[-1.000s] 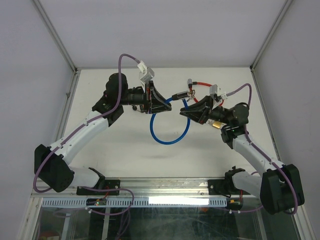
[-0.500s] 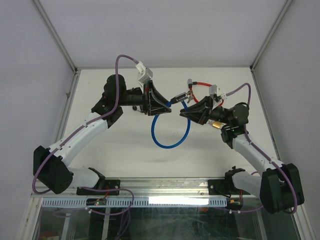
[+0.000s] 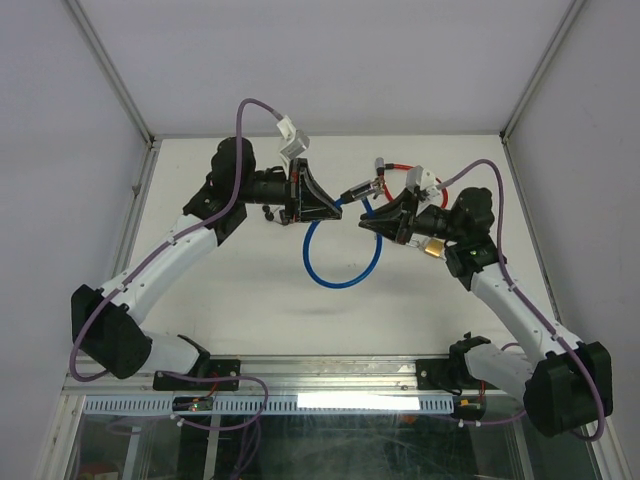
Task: Lock with the key
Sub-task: Lock the lock.
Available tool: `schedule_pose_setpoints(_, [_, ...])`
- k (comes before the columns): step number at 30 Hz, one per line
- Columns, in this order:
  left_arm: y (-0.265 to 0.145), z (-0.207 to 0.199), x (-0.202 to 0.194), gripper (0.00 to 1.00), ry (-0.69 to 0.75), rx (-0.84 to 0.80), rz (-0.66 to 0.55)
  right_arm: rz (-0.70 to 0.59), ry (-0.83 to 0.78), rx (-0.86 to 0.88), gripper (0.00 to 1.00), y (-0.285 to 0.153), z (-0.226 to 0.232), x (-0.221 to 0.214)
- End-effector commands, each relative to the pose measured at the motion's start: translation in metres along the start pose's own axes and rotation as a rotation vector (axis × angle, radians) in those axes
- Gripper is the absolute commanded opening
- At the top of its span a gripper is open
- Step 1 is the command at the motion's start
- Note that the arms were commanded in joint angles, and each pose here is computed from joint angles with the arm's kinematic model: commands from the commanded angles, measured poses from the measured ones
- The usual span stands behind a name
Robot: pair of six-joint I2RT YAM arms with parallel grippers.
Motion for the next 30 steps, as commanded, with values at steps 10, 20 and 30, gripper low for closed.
schedule_pose_setpoints(10, [0.005, 0.034, 0.004, 0.00, -0.071, 0.200, 0.123, 0.021, -0.137, 0.180, 0.00, -0.005, 0.029, 0.046])
schedule_pose_setpoints(20, [0.011, 0.032, -0.003, 0.00, -0.170, 0.093, 0.188, 0.012, -0.145, -0.087, 0.00, -0.009, 0.000, 0.049])
schedule_pose_setpoints(30, [0.011, 0.035, -0.001, 0.00, -0.189, 0.116, 0.206, 0.041, -0.108, 0.167, 0.00, -0.001, 0.022, 0.039])
Point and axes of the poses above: each gripper's point midway between its finger pads, its own y axis out along the fingers, its own z axis along the line the jaws close on, x = y × z, the point moved 7 cm from there along -y, back along the fingers, and after that the axes turned 2 degrees about -y, right-handed, at the moved point
